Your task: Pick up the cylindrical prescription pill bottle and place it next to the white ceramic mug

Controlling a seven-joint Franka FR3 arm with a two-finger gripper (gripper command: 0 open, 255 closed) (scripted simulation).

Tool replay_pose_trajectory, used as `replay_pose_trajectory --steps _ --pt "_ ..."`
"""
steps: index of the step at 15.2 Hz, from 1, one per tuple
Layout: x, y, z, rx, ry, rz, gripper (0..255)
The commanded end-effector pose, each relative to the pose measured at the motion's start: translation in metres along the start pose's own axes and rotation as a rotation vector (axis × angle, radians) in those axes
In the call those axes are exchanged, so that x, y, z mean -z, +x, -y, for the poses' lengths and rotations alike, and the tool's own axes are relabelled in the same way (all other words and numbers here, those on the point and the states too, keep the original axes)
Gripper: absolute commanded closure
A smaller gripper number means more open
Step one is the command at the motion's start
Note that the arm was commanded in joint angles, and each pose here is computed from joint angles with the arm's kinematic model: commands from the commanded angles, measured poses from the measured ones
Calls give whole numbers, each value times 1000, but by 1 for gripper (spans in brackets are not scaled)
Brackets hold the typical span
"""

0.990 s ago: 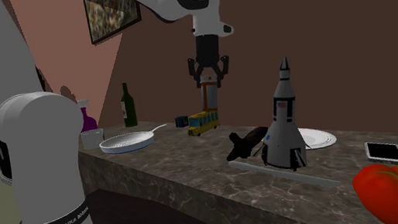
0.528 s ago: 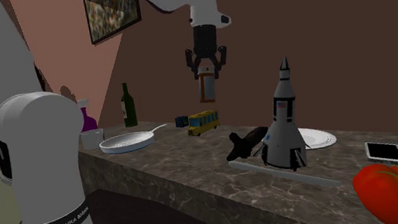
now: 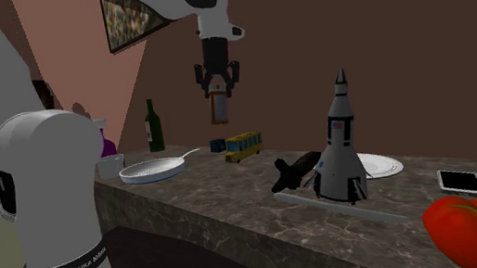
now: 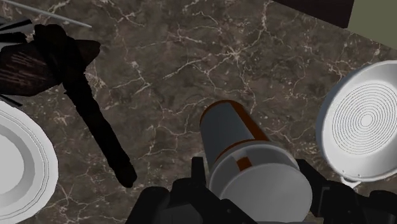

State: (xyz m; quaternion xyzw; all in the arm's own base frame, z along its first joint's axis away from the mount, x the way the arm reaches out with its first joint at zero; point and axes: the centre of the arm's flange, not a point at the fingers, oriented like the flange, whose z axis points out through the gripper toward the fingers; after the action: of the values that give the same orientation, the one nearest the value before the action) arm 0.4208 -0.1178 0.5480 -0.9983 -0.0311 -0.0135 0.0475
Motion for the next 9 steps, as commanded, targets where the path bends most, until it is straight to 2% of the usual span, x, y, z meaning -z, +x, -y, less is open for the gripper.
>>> replay_pose_trajectory --steps 1,9 --pt "-2 0 28 -2 -1 -1 255" --pt "-11 3 133 -2 -1 -1 255"
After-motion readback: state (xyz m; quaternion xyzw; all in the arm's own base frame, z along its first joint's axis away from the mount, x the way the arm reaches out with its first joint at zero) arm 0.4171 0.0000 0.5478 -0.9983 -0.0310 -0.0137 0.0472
